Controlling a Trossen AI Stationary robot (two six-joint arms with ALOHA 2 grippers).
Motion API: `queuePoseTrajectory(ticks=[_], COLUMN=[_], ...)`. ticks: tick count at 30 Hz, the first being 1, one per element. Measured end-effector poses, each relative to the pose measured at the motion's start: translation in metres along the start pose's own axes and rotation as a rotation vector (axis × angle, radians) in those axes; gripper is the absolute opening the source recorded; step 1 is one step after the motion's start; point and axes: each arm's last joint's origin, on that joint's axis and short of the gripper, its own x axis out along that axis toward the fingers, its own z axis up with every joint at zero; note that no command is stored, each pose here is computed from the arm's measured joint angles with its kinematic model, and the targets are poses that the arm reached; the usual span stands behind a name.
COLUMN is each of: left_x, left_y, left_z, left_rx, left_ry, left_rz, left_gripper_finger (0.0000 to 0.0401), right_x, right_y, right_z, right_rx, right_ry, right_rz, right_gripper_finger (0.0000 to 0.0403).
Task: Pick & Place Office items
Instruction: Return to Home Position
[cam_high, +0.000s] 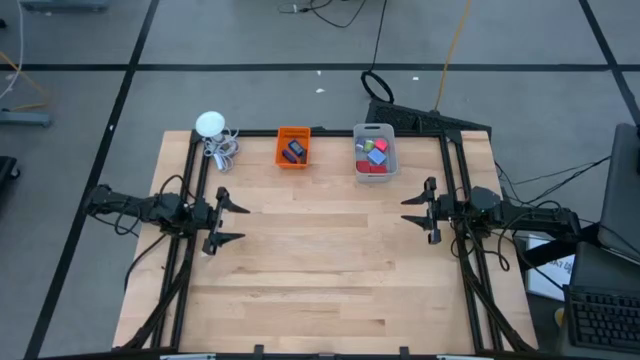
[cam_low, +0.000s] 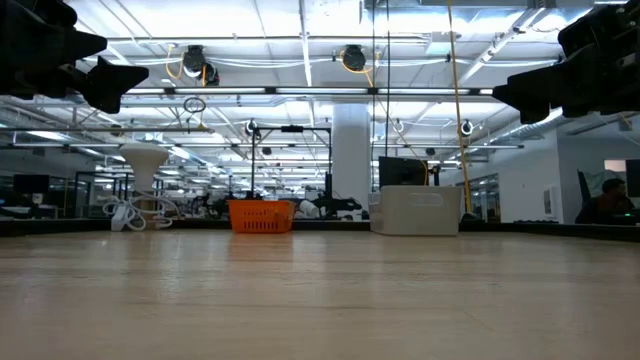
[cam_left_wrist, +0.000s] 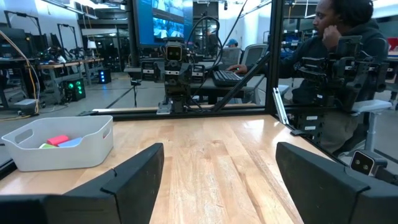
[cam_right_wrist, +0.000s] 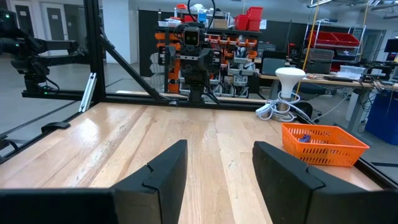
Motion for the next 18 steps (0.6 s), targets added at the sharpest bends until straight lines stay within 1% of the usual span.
queuePoseTrajectory(ticks=[9,18], left_x=[0.0,0.0], left_y=[0.0,0.0], left_z=[0.0,0.0], left_rx=[0.0,0.0], left_ry=[0.0,0.0], left_rz=[0.0,0.0], left_gripper_finger=[0.0326,0.0312], right_x=[0.0,0.0], right_y=[0.0,0.0], right_z=[0.0,0.0], right_rx=[0.0,0.0], right_ry=[0.0,0.0], right_rz=[0.0,0.0], right_gripper_finger=[0.0171,0.0171])
